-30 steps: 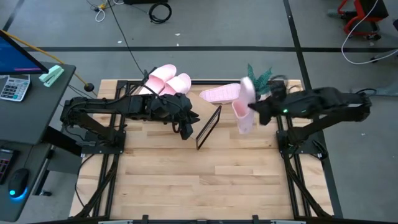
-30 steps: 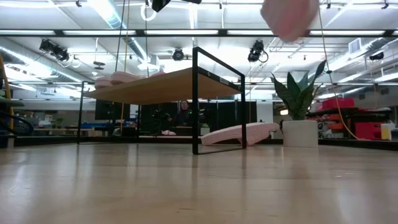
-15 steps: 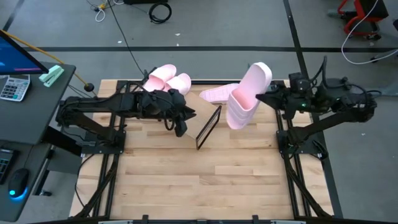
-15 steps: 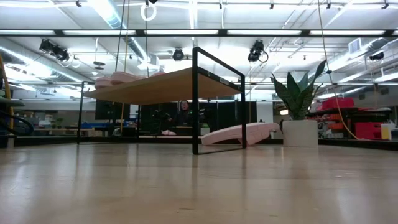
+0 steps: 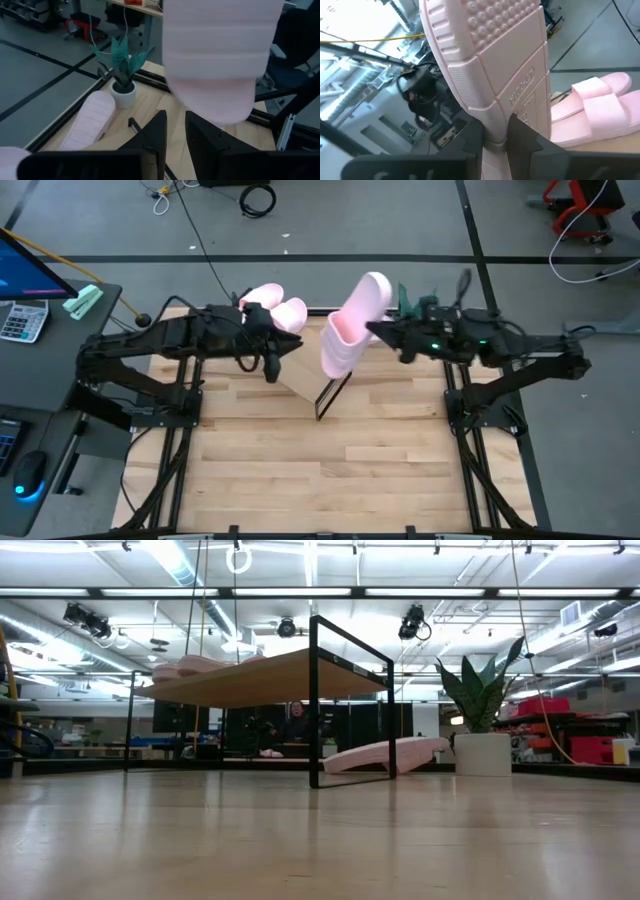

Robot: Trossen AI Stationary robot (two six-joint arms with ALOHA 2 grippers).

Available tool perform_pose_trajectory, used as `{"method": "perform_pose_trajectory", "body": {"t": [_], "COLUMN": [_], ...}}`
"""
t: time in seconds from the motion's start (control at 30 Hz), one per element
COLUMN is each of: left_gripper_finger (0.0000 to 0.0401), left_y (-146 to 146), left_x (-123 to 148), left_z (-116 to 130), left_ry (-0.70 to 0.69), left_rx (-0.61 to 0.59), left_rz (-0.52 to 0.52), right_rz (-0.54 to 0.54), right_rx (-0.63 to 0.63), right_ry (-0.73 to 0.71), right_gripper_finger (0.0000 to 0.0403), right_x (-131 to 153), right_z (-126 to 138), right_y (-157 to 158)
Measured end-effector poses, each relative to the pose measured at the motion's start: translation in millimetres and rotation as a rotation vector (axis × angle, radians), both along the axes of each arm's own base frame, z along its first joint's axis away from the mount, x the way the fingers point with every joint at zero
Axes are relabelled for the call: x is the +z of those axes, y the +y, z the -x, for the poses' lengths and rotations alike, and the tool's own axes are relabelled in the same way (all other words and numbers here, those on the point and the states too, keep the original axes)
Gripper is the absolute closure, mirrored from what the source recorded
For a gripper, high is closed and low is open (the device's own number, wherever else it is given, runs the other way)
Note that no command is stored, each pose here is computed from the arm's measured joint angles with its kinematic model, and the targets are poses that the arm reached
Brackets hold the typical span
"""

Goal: Pick and place slides into the shelf
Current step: Put the pink slipper on the shelf

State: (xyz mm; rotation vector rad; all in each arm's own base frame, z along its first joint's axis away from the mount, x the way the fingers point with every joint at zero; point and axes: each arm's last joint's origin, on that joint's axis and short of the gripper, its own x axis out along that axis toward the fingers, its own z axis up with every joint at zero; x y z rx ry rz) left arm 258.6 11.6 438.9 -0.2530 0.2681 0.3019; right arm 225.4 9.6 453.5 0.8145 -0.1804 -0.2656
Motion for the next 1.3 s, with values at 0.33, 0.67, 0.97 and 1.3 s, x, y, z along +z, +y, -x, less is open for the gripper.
{"method": "perform_pose_trajectory", "body": {"t": [0.33,0.67,0.97,1.3], "left_gripper_finger": [0.032,0.0324,0.0322,0.0327], "left_y": [4.3,3.6,3.3,3.3], "left_x": [18.6,23.2,25.8,25.0], "left_z": [28.0,43.5,51.1,53.0], "left_ry": [-0.085,-0.086,-0.09,-0.076], "left_rx": [0.021,0.02,0.016,0.016], "left_rz": [-0.003,-0.002,-0.017,-0.019], "right_rz": [-0.213,-0.411,-0.5,-0.603], "right_rx": [-0.023,-0.067,-0.155,-0.202], "right_ry": [0.041,-0.085,-0.063,-0.053], "right_gripper_finger": [0.0344,0.0344,0.0345,0.0345], "right_x": [-43.2,-84.2,-120.0,-144.7], "right_z": [-73.0,-133.9,-160.5,-174.5], "right_y": [-20.4,-30.8,-33.5,-34.7]}}
